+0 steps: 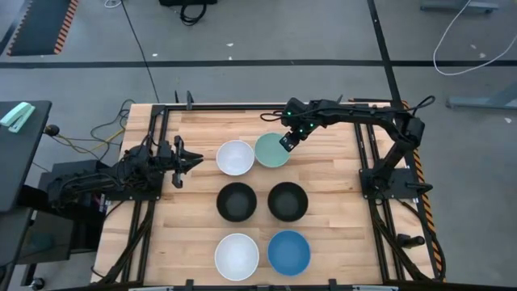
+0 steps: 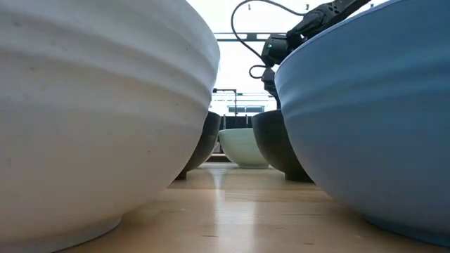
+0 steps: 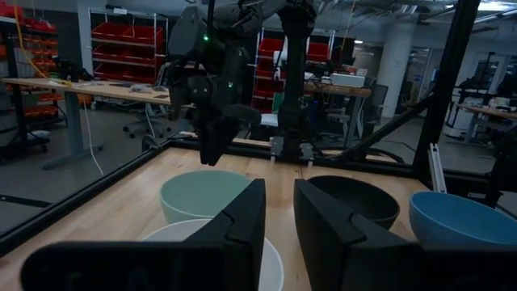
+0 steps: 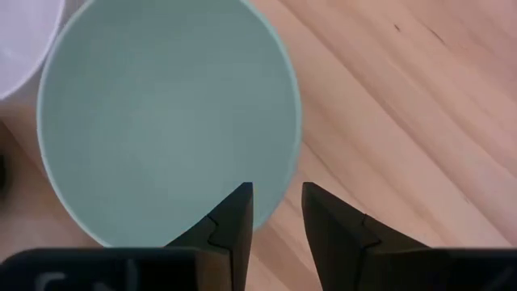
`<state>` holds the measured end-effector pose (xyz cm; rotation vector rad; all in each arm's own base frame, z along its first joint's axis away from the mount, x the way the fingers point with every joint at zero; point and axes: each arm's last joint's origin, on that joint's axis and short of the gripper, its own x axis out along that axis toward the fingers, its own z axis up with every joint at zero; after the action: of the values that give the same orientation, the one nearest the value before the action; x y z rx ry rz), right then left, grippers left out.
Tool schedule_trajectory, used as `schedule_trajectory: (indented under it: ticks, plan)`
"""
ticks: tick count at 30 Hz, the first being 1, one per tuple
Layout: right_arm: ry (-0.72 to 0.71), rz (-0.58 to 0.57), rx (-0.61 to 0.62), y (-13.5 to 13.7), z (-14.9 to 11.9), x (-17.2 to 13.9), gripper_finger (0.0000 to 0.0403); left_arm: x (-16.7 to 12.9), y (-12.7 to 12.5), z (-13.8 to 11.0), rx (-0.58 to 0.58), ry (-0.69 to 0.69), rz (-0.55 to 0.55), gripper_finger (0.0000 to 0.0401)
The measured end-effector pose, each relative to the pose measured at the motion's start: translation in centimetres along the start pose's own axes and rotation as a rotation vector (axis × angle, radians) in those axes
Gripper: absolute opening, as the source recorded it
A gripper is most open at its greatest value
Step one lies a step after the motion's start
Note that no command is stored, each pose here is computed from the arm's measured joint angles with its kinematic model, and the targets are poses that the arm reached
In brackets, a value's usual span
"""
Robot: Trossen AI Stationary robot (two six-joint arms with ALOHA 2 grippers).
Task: Nest bowls inside each other
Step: Stack the light green bowl on top of the top white bowl
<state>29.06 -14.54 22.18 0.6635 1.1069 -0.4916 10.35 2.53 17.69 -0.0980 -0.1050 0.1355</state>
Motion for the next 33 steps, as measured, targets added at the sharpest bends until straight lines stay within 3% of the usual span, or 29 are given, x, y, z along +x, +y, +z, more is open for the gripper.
schedule_trajectory:
  ticks: [18,33]
  plan:
    - [0.022,-0.016,0.029,-0.1,0.1,1.1,0.0116,0.0,0.0,0.0,-0.001,0.001,0.000,0.0079]
    - [0.097,-0.039,0.039,-0.1,-0.1,3.9,0.0116,0.0,0.0,-0.1,-0.002,0.009,0.001,0.0076]
